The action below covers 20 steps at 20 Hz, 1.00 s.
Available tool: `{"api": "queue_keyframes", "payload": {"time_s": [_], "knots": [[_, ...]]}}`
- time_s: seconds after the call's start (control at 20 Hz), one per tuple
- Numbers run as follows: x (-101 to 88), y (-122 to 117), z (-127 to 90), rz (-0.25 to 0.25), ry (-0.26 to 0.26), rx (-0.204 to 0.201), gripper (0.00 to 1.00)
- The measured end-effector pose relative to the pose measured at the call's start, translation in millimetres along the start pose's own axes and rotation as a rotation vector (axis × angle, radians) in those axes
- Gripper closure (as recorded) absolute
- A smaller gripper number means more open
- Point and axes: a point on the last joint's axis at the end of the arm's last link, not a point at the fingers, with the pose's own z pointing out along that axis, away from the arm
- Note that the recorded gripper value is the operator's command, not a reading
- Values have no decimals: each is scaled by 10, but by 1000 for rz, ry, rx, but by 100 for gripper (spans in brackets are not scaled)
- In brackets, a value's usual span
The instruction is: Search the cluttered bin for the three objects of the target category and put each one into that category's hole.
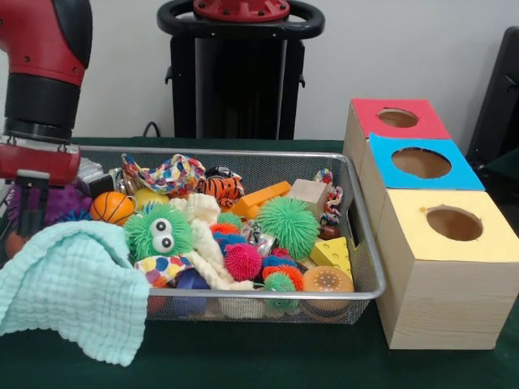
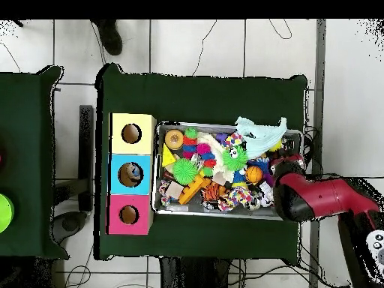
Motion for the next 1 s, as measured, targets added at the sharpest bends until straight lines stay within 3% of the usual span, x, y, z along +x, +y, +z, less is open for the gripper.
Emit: {"api": "queue_keyframes", "payload": {"time_s": [0.25,0.55,0.7,0.75,1.0], "knots": [[185,137,63,131,-37,-88,100],[277,416,106,200,-63,-173,100],[265,560,125,233,-78,-214,100],[242,686,136,270,-95,-254,100],[216,919,130,320,-122,-320,100]]}}
